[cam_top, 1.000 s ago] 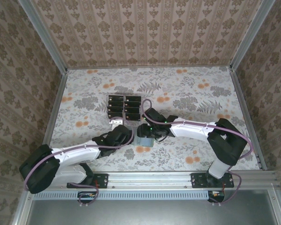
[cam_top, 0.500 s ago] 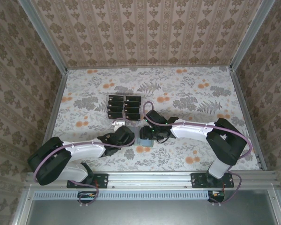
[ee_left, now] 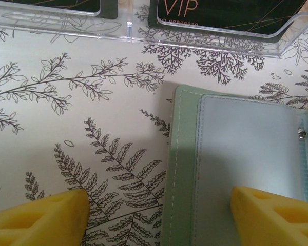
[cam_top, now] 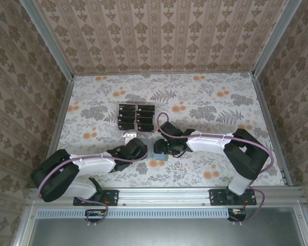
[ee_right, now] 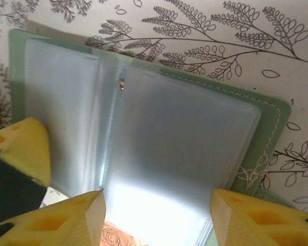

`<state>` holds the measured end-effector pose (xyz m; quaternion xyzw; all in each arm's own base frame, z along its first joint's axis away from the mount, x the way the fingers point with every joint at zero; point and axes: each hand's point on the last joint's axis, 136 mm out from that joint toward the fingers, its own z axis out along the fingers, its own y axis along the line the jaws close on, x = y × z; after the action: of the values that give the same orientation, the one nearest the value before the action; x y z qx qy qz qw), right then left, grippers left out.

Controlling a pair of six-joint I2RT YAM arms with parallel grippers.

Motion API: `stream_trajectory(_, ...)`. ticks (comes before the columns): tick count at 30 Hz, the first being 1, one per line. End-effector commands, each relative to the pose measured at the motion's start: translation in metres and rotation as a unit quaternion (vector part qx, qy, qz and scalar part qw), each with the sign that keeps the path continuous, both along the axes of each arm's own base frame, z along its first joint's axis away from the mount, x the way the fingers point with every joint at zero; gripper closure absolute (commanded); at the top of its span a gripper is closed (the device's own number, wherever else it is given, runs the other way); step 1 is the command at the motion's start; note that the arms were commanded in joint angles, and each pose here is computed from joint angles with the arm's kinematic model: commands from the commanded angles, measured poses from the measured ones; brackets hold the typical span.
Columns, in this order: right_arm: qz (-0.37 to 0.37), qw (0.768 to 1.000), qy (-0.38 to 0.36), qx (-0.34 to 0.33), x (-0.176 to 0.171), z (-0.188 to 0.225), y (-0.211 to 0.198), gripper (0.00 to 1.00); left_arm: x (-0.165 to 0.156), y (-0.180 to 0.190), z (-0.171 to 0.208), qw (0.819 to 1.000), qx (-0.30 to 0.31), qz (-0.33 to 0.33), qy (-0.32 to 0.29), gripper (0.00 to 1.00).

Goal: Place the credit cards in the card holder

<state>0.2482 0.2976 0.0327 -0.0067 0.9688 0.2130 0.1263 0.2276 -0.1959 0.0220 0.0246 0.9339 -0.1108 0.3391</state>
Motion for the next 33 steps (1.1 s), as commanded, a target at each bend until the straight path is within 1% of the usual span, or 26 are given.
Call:
stream_trajectory(1, -0.007, 1.000, 0.013, 0.001, 0.001, -0.012, 0.002, 0.41, -0.008, 0.006, -0.019, 1.000, 0.005, 0.003, 0.026, 0.25)
stream_trajectory(4, -0.005, 1.000, 0.018, 0.021, 0.002, -0.015, 0.011, 0.41, -0.010, 0.006, -0.021, 1.000, 0.004, 0.003, 0.030, 0.25)
stream_trajectory(20, -0.009, 0.991, 0.020, 0.135, 0.018, 0.002, 0.048, 0.42, -0.016, 0.009, -0.024, 0.999, -0.003, 0.011, 0.030, 0.26)
stream_trajectory(33, -0.012, 0.985, 0.025, 0.172, 0.027, 0.010, 0.067, 0.42, -0.020, 0.022, -0.007, 0.999, -0.039, 0.033, 0.000, 0.26)
